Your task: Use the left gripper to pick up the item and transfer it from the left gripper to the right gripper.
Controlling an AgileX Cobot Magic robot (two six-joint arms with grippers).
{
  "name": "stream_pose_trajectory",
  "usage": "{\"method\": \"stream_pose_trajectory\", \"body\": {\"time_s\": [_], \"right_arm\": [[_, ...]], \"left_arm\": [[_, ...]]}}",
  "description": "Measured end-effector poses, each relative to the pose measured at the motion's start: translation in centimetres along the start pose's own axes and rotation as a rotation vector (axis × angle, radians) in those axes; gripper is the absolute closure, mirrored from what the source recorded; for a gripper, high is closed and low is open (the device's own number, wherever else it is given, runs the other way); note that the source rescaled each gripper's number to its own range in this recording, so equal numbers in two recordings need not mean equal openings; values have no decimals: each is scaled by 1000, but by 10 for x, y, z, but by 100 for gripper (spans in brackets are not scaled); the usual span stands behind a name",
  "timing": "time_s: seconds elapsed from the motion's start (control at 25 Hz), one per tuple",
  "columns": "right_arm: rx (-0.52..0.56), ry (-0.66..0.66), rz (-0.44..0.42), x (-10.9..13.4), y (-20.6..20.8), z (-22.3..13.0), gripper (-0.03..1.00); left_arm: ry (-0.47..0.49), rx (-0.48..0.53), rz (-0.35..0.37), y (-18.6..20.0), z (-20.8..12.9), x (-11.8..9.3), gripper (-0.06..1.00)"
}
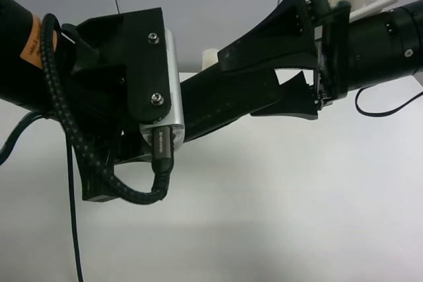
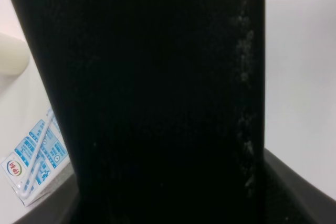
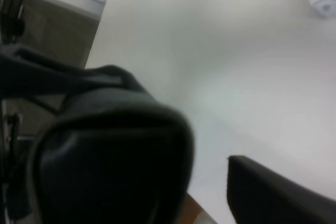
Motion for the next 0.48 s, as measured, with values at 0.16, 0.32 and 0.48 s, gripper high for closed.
{"method": "stream_pose_trajectory", "body": {"time_s": [0.16,0.32,0.48], "right_arm": [[-8,-1,0,0,0,1,5],[-7,-1,0,0,0,1,35],[-11,0,-3,0,0,1,73]], "left_arm": [[-17,-1,0,0,0,0,93],[-51,-1,0,0,0,0,93],[-73,-1,0,0,0,0,93]]}}
Point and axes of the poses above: a point on each arm's last joint axis where the gripper is mounted, y pointing back along that axis away from the gripper, x along the wrist's bending axis when the last joint is at zero, z = x × y, the point moved 2 cm from there along -y, pointing out along that axis toward the gripper, and after that the axes turned 1 degree about -y, right-handed, at the moved point
